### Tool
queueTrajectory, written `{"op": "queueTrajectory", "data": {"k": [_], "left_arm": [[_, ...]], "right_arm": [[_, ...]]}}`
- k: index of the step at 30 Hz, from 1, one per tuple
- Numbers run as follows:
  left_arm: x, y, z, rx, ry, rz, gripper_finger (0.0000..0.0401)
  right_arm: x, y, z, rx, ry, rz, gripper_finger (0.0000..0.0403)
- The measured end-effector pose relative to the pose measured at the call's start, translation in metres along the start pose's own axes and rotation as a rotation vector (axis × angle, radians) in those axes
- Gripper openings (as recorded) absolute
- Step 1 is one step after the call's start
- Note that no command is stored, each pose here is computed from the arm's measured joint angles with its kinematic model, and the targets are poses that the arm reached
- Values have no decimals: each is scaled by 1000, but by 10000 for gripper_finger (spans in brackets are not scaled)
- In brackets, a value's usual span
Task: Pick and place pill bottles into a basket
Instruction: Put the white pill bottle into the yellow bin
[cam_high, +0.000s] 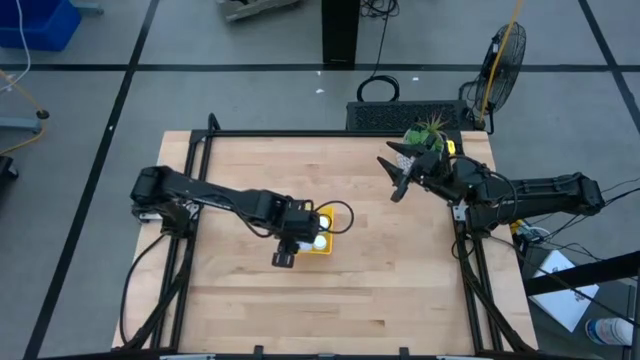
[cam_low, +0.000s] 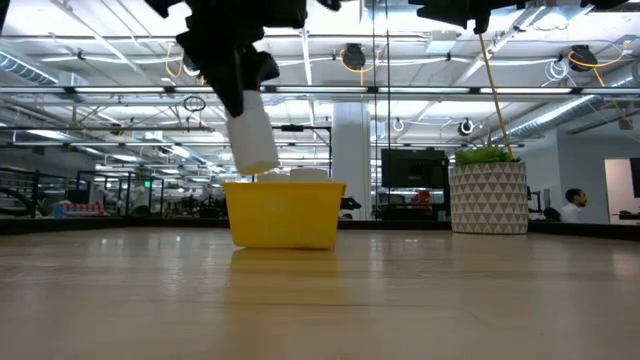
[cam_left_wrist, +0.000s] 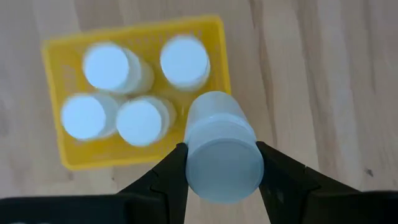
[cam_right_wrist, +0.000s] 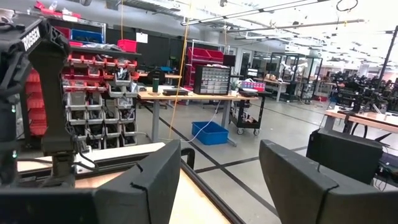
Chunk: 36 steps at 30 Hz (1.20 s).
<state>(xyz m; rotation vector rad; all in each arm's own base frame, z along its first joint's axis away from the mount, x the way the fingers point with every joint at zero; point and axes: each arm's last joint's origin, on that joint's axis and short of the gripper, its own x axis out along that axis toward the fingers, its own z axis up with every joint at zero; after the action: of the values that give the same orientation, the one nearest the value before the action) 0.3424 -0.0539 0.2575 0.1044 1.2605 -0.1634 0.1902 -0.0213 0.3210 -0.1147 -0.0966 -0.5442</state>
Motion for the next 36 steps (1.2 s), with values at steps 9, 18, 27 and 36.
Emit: {"op": "queueTrajectory", "data": {"k": [9, 18, 27, 36], "left_arm": [[11, 2, -1, 11, 51, 1, 160], [16, 5, 1, 29, 58, 12, 160], [26, 8, -1, 29, 102, 9, 160], [35, 7, 0, 25, 126, -10, 160]], "right_arm": [[0, 0, 0, 0, 0, 0, 210], [0, 0, 0, 0, 0, 0, 210], [0, 0, 0, 6, 0, 0, 210], [0, 0, 0, 8, -3, -1, 210]]}}
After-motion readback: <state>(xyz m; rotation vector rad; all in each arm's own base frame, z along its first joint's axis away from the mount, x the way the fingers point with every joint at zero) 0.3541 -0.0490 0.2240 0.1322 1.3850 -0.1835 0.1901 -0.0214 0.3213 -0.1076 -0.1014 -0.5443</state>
